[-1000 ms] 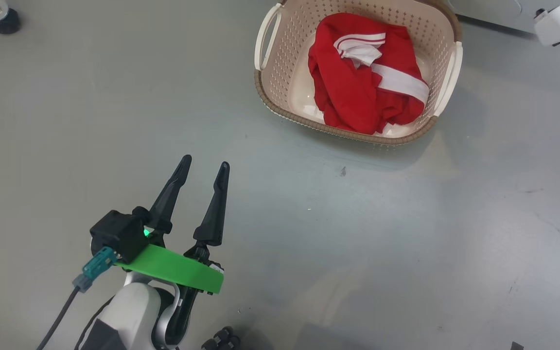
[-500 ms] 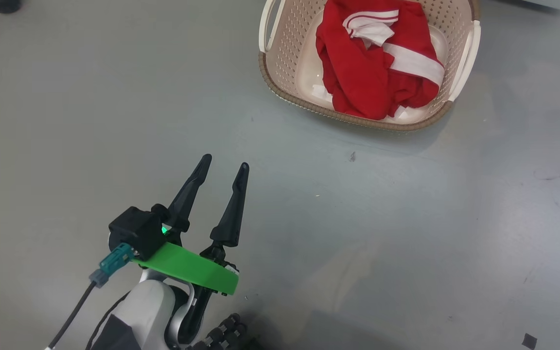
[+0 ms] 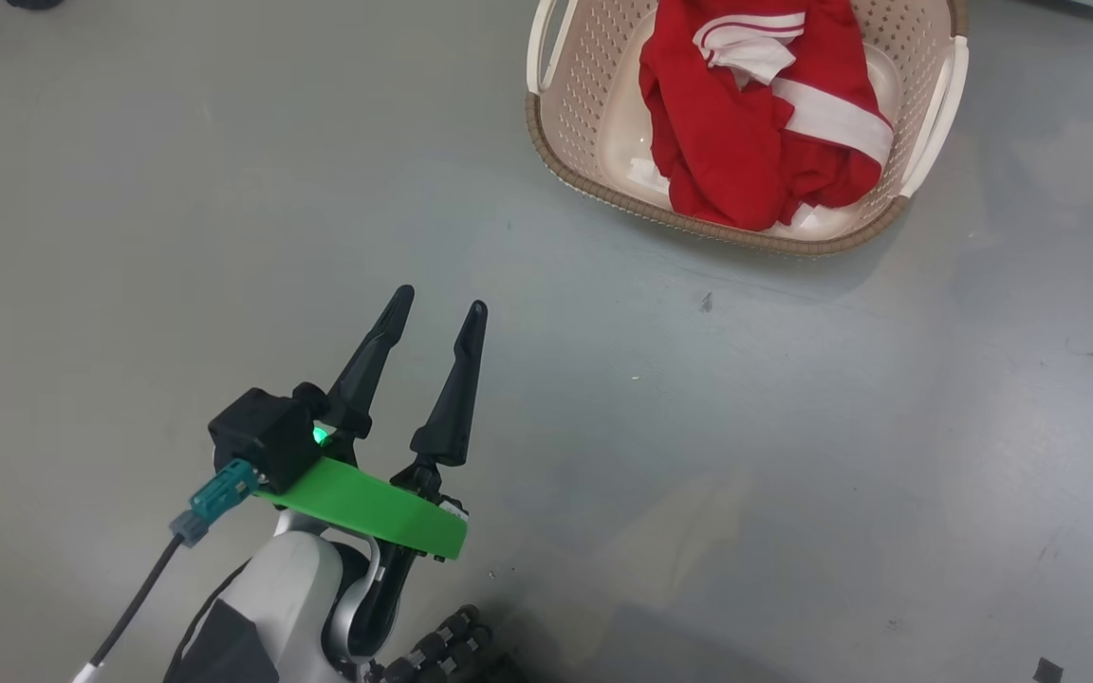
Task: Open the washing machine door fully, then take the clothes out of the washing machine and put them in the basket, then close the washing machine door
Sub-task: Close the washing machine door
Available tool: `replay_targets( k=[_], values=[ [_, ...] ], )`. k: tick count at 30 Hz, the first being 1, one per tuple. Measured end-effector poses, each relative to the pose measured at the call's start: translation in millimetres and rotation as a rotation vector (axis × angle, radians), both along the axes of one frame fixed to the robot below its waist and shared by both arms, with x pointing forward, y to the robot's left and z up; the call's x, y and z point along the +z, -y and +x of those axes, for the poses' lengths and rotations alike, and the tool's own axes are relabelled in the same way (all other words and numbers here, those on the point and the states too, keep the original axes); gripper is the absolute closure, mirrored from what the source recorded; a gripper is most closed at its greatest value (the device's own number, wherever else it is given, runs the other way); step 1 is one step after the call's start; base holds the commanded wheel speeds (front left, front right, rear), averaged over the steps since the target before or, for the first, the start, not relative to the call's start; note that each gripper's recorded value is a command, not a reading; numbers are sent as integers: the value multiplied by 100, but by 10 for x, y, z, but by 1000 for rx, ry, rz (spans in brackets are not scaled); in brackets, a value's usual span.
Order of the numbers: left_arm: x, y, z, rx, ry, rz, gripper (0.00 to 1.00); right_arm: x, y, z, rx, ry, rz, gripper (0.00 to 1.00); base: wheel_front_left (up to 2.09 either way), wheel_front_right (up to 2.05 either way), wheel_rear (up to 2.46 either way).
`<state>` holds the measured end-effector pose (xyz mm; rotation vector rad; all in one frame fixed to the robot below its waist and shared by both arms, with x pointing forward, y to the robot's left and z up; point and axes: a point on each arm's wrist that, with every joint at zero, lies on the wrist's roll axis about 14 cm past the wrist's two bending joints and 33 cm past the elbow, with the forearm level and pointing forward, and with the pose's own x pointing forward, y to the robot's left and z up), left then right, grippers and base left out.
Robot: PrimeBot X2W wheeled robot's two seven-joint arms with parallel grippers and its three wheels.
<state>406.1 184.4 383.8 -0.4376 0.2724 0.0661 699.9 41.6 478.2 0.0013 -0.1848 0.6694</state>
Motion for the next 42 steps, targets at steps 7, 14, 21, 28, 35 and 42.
replay_targets(
  k=[7, 14, 21, 28, 35, 42],
  values=[
    [53, -17, 23, 4, 16, 2, 0, -15, 8, -34, -7, -1, -8, 100, 0, 0, 0],
    [310, -152, 112, 37, 95, 14, 0, -207, 89, -235, -20, -57, -59, 100, 0, 0, 0],
    [514, -141, 127, 32, 154, 9, 0, -129, 51, -546, 7, -74, -66, 100, 0, 0, 0],
    [718, -219, 139, 28, 211, 31, 0, -146, 193, -883, -12, -137, -52, 100, 0, 0, 0],
    [769, -195, 81, 13, 225, 29, 0, -87, 434, -1116, -80, -175, -23, 100, 0, 0, 0],
    [819, -94, -6, -29, 239, 26, 0, 279, 647, -1361, -143, -135, 43, 100, 0, 0, 0]
  ],
)
